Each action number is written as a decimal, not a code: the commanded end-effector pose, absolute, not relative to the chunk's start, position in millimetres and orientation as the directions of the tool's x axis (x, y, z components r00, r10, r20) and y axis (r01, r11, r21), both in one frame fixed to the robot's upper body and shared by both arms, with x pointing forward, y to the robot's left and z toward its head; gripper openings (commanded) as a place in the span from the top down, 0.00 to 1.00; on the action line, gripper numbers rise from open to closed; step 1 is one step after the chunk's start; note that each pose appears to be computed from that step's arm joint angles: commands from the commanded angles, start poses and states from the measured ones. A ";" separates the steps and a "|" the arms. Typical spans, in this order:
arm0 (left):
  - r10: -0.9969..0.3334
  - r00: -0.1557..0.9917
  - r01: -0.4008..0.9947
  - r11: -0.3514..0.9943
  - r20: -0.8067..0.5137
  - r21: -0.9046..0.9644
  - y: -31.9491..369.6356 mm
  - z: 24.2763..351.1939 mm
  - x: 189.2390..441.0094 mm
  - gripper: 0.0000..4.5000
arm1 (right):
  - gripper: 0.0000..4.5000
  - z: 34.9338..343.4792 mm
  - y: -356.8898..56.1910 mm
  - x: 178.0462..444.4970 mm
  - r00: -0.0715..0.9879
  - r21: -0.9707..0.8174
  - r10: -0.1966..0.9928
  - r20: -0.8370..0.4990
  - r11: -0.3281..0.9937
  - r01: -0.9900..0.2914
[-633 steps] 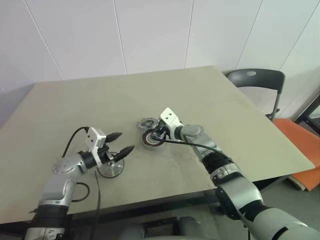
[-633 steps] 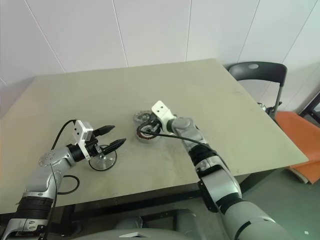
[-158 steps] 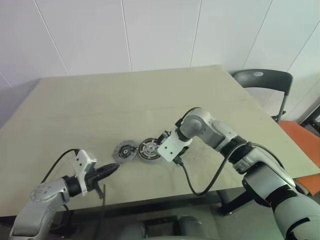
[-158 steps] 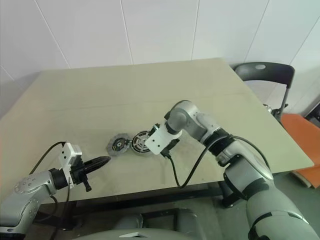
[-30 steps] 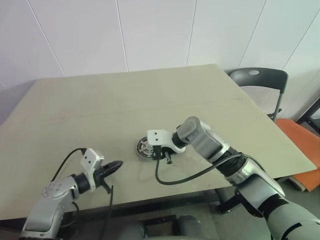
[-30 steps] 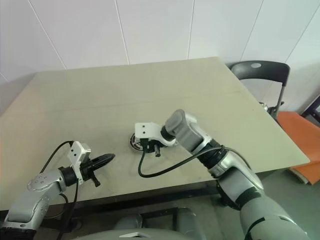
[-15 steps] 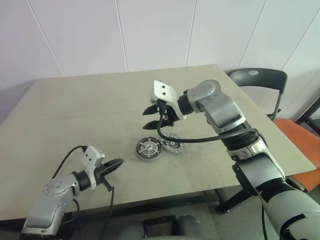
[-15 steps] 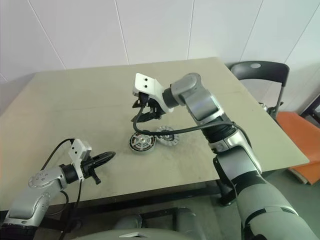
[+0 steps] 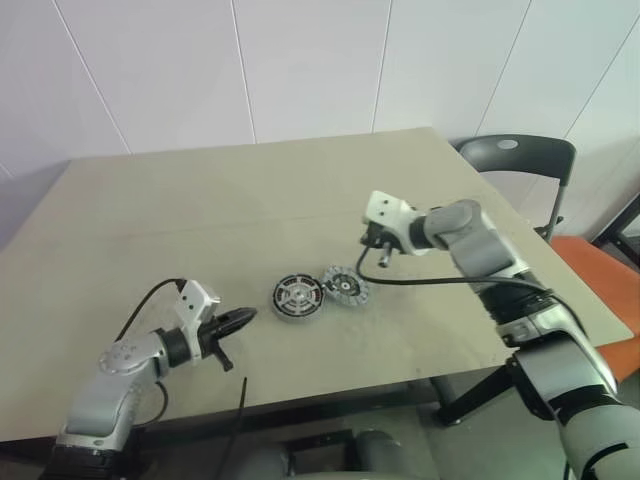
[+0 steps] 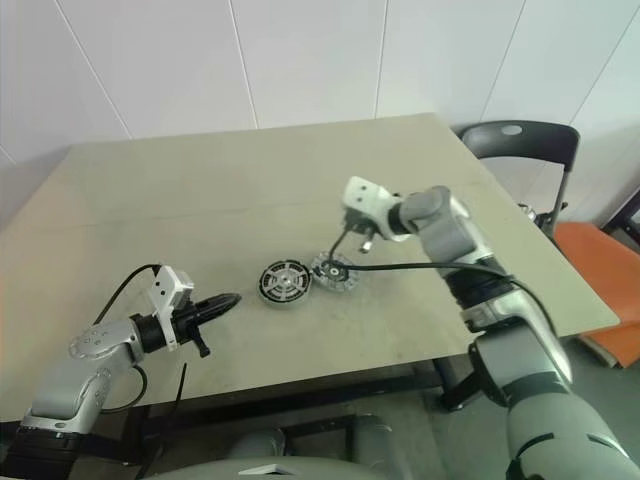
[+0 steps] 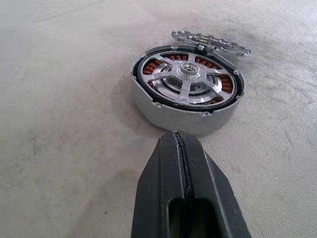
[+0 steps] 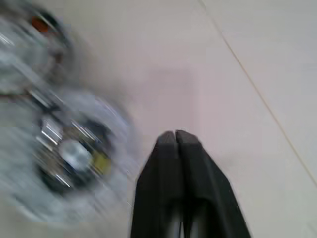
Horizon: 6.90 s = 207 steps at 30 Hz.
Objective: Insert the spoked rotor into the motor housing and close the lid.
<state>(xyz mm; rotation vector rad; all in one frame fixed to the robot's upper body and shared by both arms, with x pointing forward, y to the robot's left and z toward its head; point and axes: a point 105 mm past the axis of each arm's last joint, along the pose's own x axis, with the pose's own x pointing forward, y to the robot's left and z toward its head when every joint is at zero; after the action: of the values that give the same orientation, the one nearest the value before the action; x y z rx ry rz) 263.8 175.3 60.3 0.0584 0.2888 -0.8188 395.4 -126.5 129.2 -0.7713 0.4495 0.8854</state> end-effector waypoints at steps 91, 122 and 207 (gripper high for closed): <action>-0.816 0.576 0.814 0.569 0.036 -0.118 121.1 127.1 341.0 1.00 | 0.99 111.4 -68.1 310.3 0.454 0.496 0.804 -0.383 0.594 -0.633; -0.766 0.546 0.780 0.613 -0.339 -0.129 172.5 70.4 274.7 1.00 | 0.99 135.8 -45.6 354.3 0.665 -0.561 0.647 -0.373 0.413 -0.717; -0.768 0.596 0.777 0.625 -0.235 -0.072 159.8 83.8 289.5 1.00 | 0.32 72.7 14.7 350.7 0.364 -0.149 0.803 -0.471 0.335 -0.930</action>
<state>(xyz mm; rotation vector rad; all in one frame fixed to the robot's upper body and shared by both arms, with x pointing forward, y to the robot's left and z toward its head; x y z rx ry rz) 285.4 164.0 67.9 0.0095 0.3201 -0.8860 352.5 10.7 74.1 -0.4420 0.3248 1.1453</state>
